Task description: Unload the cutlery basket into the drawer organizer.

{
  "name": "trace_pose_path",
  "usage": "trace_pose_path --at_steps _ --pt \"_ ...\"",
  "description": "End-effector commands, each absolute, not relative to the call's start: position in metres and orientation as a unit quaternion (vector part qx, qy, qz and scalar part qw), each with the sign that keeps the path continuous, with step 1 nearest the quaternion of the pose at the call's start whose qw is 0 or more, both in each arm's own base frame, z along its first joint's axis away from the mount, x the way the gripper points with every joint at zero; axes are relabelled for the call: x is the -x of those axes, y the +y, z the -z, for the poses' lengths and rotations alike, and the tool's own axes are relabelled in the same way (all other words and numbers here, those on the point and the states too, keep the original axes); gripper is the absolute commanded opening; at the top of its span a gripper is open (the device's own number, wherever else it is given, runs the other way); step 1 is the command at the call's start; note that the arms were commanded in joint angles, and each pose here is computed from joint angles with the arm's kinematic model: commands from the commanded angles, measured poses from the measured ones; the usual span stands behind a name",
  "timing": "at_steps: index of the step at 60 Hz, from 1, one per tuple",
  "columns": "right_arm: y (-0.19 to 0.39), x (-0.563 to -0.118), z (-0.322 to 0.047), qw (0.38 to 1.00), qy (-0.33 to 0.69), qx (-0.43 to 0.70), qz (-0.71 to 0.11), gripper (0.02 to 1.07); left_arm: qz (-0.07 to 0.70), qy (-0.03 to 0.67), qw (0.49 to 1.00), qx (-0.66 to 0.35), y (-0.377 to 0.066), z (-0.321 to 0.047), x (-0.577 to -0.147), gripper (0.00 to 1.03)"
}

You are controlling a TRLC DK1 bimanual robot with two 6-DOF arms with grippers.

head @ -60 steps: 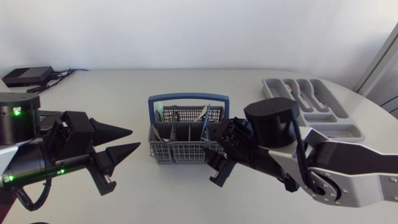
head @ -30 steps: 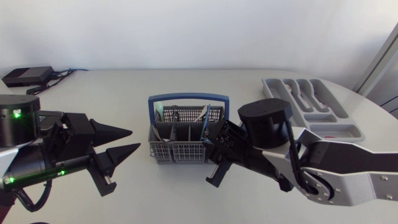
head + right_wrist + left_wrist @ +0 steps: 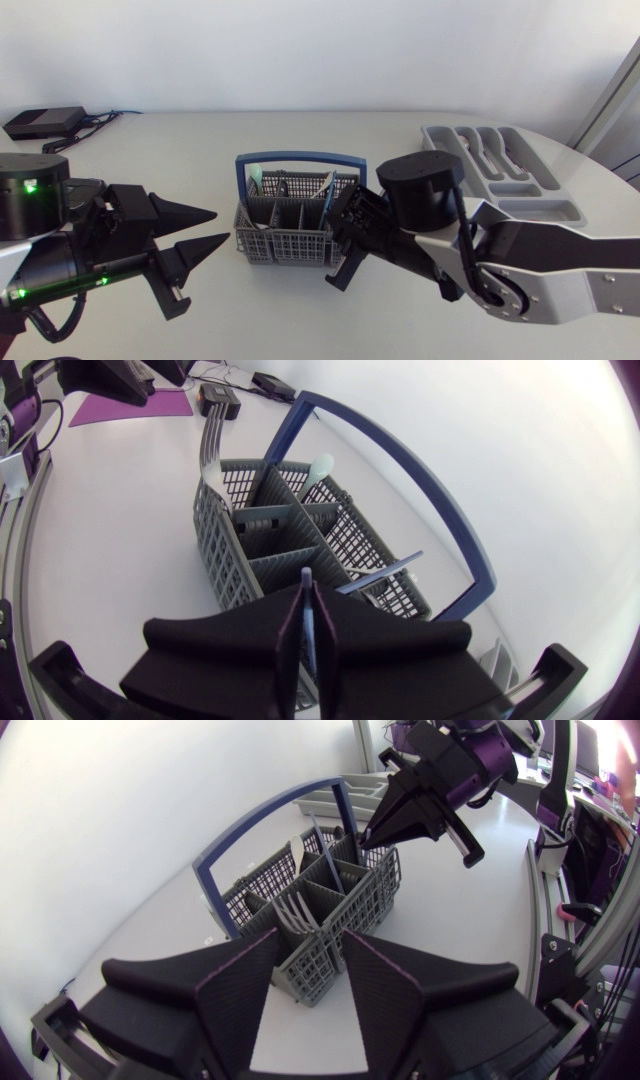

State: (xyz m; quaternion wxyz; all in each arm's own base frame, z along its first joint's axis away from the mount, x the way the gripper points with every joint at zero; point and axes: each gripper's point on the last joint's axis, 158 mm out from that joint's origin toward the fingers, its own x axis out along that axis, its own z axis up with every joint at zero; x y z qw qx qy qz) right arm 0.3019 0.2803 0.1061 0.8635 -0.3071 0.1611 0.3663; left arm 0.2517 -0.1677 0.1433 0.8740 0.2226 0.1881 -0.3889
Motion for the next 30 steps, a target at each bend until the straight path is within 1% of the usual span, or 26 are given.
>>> trace_pose_path --at_steps 1,19,30 --pt "0.284 -0.298 -0.122 0.867 0.147 0.296 -0.373 0.08 0.393 0.186 0.87 -0.234 -0.168 -0.137 -0.248 0.47" --pt "0.282 -0.29 -0.173 0.877 0.139 0.262 -0.377 0.08 0.393 0.186 0.869 -0.238 -0.171 -0.136 -0.248 0.47" --pt "0.274 -0.272 -0.216 0.884 0.134 0.224 -0.389 0.08 0.393 0.184 0.868 -0.24 -0.172 -0.137 -0.247 0.47"
